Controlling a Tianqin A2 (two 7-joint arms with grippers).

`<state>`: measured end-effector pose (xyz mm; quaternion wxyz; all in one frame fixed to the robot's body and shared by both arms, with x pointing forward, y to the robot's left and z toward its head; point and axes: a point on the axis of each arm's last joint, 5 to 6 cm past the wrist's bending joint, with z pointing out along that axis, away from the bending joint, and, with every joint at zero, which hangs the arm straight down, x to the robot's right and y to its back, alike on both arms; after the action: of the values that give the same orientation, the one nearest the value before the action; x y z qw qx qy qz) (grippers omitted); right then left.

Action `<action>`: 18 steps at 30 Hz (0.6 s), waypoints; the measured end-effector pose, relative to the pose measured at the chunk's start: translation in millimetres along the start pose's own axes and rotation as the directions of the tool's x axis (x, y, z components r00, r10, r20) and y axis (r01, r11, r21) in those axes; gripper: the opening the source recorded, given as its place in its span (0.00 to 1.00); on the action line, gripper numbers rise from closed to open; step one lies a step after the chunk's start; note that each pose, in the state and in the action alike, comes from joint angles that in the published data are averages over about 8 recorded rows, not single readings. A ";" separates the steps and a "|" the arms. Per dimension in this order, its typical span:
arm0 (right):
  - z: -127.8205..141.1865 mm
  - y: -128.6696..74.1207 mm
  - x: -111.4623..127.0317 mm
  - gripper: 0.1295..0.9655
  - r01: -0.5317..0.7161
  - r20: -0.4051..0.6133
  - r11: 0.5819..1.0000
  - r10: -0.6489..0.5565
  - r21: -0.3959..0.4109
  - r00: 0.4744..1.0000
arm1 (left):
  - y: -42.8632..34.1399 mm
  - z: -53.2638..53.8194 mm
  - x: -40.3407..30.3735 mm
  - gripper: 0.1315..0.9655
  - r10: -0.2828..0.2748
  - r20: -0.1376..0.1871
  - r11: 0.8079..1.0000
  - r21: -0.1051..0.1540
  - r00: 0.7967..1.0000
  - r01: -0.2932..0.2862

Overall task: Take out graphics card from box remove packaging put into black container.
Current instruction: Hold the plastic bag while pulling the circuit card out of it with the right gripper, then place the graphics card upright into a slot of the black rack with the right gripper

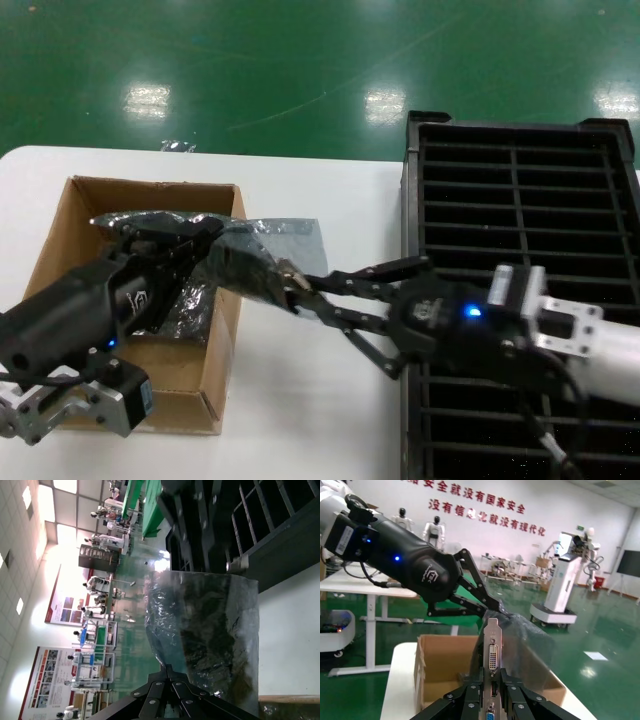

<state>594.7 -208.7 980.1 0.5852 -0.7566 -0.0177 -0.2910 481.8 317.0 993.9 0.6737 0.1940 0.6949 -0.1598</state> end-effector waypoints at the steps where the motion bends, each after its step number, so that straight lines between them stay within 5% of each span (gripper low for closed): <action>1: -6.5 -0.5 -0.8 0.07 -0.003 -0.004 1.000 0.003 -0.007 1.000 | 0.0 0.0 0.0 0.01 0.000 0.000 1.000 0.000 1.000 0.000; 18: -135.6 -21.3 -20.2 0.07 -0.077 -0.174 0.989 0.054 -0.129 0.983 | 0.0 0.0 0.0 0.01 0.000 0.000 1.000 0.000 1.000 0.000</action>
<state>513.1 -317.2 1009.2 0.5412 -0.7672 0.0770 -0.3355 481.8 317.0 993.9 0.6737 0.1940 0.6949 -0.1598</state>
